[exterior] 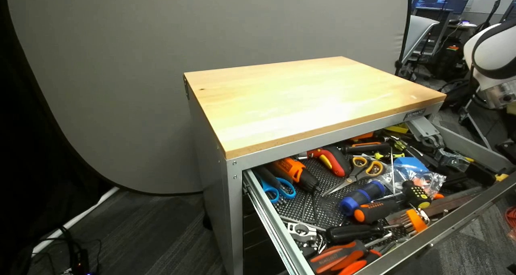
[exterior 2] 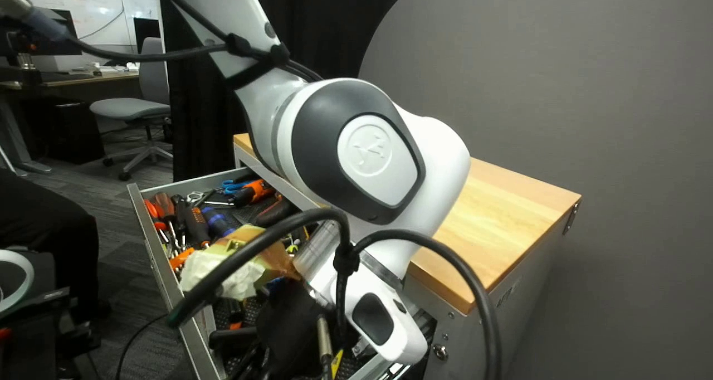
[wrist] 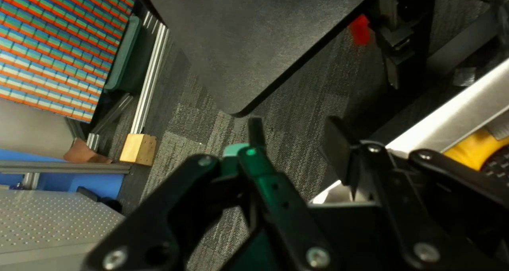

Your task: Take the black screw driver from the top of the cabinet and put in the open drawer the close the drawer

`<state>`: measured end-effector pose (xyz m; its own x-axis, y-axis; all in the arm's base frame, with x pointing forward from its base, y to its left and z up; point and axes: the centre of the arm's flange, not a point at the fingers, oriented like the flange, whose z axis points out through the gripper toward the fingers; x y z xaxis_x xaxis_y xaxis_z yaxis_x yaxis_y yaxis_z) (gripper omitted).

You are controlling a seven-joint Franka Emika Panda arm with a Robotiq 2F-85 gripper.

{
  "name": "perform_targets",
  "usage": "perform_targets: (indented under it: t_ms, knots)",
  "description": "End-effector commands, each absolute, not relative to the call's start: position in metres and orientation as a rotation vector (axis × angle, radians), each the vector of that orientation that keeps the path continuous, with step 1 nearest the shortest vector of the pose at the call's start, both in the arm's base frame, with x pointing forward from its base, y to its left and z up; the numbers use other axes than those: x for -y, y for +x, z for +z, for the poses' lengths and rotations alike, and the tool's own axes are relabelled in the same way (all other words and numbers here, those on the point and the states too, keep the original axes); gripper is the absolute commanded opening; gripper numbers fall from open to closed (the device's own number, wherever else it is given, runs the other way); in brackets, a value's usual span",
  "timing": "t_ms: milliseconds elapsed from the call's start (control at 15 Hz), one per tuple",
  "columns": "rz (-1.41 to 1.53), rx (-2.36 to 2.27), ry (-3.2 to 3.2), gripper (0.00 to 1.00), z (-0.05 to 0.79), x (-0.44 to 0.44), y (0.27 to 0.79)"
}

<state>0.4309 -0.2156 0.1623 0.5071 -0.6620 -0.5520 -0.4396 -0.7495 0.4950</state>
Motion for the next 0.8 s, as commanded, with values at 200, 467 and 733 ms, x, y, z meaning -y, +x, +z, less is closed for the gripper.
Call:
perform_targets:
  t_ms: [200,467,733]
  knots:
    - [-1.004,1.323,2.499,0.00,0.137,0.213,0.444]
    - [-0.962,1.575,2.466,0.00,0.135,0.218,0.445]
    - [-0.870,1.767,2.442,0.00,0.139,0.216,0.455]
